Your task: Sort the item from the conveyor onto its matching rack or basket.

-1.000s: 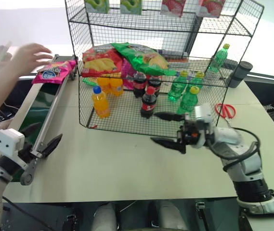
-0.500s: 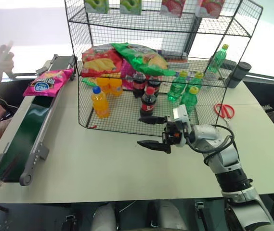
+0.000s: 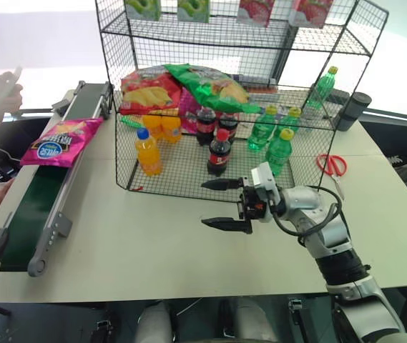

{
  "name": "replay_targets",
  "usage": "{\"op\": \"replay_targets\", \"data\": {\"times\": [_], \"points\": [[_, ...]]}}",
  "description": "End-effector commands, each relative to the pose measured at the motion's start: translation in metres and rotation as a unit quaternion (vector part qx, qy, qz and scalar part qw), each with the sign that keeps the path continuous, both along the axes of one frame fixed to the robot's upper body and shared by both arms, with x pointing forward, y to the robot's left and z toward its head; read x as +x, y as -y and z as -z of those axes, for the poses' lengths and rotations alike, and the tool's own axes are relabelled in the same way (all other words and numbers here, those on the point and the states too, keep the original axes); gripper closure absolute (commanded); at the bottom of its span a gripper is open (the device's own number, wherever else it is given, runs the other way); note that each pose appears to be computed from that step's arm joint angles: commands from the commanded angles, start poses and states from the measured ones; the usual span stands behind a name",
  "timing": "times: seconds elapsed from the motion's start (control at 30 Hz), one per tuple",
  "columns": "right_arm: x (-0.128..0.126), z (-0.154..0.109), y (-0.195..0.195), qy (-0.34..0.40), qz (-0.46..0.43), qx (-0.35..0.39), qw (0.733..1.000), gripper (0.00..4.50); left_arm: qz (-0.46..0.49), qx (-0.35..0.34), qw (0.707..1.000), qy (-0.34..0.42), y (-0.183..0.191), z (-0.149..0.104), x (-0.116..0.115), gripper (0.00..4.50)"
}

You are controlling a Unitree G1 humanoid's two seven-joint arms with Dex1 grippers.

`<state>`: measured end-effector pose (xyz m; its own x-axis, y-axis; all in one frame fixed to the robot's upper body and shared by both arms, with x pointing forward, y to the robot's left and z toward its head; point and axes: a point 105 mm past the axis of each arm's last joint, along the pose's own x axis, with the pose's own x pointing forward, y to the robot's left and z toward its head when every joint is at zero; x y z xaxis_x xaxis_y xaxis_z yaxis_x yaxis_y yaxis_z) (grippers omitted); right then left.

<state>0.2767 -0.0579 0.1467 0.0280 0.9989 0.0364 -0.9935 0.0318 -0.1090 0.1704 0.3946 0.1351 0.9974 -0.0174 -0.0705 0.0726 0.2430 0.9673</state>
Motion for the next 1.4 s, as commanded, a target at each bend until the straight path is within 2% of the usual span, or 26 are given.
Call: {"op": "replay_targets", "data": {"times": [0.03, 0.2, 1.23, 1.33, 1.4], "points": [[-0.005, -0.019, 0.002, 0.020, 0.000, 0.025, 0.999, 0.09, 0.007, -0.014, 1.000, 0.009, 0.001, 0.002, 0.004, 0.00], [-0.013, -0.021, -0.001, 0.019, -0.010, 0.025, 0.999, 0.09, 0.013, -0.018, 1.000, 0.007, 0.001, 0.007, 0.010, 0.00], [-0.010, -0.015, 0.004, 0.033, 0.022, 0.006, 0.999, 0.09, 0.013, -0.049, 0.999, -0.004, 0.003, 0.018, 0.023, 0.00], [-0.009, -0.016, 0.005, 0.034, 0.025, 0.005, 0.999, 0.00, 0.025, -0.090, 0.995, -0.022, 0.008, 0.023, 0.024, 0.86], [-0.009, -0.016, 0.006, 0.035, 0.027, 0.004, 0.999, 0.00, 0.027, -0.089, 0.995, -0.020, 0.008, 0.022, 0.026, 1.85]]}}
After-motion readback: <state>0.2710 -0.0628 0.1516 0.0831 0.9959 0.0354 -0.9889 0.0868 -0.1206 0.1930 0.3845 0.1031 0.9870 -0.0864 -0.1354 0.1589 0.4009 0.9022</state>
